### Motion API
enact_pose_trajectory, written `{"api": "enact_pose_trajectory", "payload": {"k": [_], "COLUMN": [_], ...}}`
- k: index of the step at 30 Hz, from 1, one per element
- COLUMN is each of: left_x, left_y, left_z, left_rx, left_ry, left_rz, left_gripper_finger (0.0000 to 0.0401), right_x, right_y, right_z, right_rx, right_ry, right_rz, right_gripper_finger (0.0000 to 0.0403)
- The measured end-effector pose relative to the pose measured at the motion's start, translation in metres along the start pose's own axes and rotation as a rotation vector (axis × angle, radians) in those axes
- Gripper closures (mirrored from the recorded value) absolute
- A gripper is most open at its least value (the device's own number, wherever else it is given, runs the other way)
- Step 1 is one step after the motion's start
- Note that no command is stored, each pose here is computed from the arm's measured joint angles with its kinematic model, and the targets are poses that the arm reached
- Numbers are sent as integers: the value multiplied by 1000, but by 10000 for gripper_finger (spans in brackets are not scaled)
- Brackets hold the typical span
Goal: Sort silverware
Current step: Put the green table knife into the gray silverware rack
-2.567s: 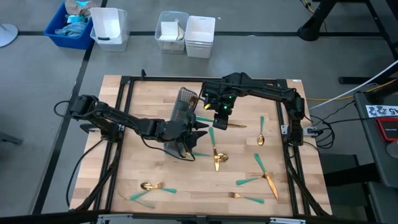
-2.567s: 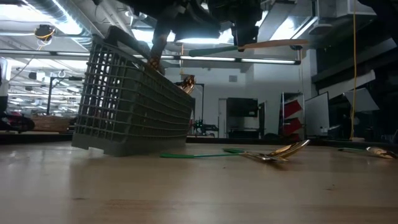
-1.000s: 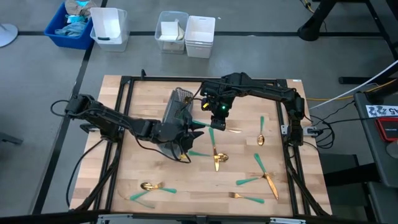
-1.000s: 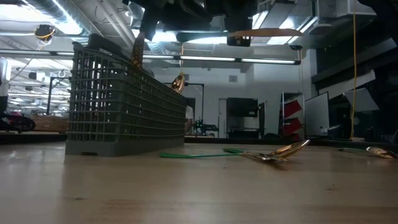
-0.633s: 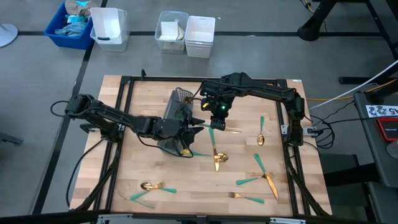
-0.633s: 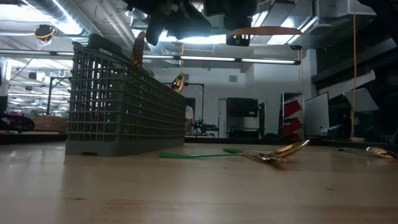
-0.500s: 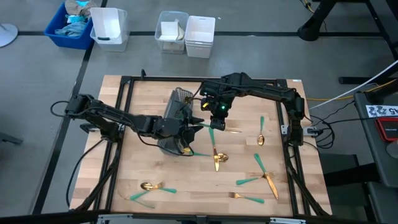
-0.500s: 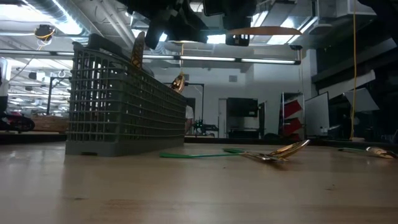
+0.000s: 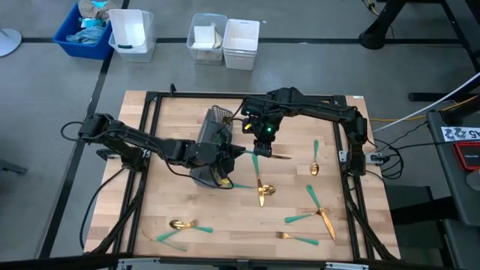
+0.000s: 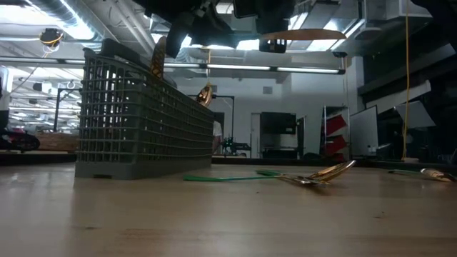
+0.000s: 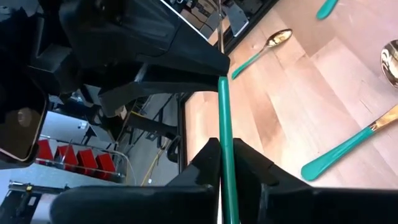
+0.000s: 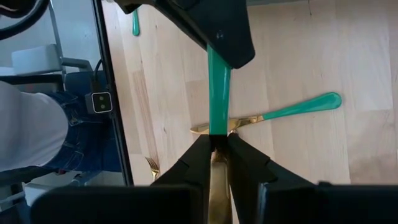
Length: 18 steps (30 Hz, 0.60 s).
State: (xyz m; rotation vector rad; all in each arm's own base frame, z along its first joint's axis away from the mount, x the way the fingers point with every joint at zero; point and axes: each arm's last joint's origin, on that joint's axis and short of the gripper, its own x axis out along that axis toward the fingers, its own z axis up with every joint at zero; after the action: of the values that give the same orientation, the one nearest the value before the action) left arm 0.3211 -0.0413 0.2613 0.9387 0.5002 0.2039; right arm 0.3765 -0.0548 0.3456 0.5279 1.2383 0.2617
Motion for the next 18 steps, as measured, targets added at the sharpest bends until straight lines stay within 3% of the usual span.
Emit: {"api": "enact_pose_trajectory", "payload": {"k": [18], "left_x": [-2], "left_y": [-2], "left_z": [2], "left_rx": [2], "left_ry": [-7], "left_rz": [-2], "left_gripper_finger": [388], "right_x": [0], "right_y": [0], "right_z": [0], "right_rx": [-2], "right_ry": [-2], "right_rz": [1], "right_gripper_finger": [354]}}
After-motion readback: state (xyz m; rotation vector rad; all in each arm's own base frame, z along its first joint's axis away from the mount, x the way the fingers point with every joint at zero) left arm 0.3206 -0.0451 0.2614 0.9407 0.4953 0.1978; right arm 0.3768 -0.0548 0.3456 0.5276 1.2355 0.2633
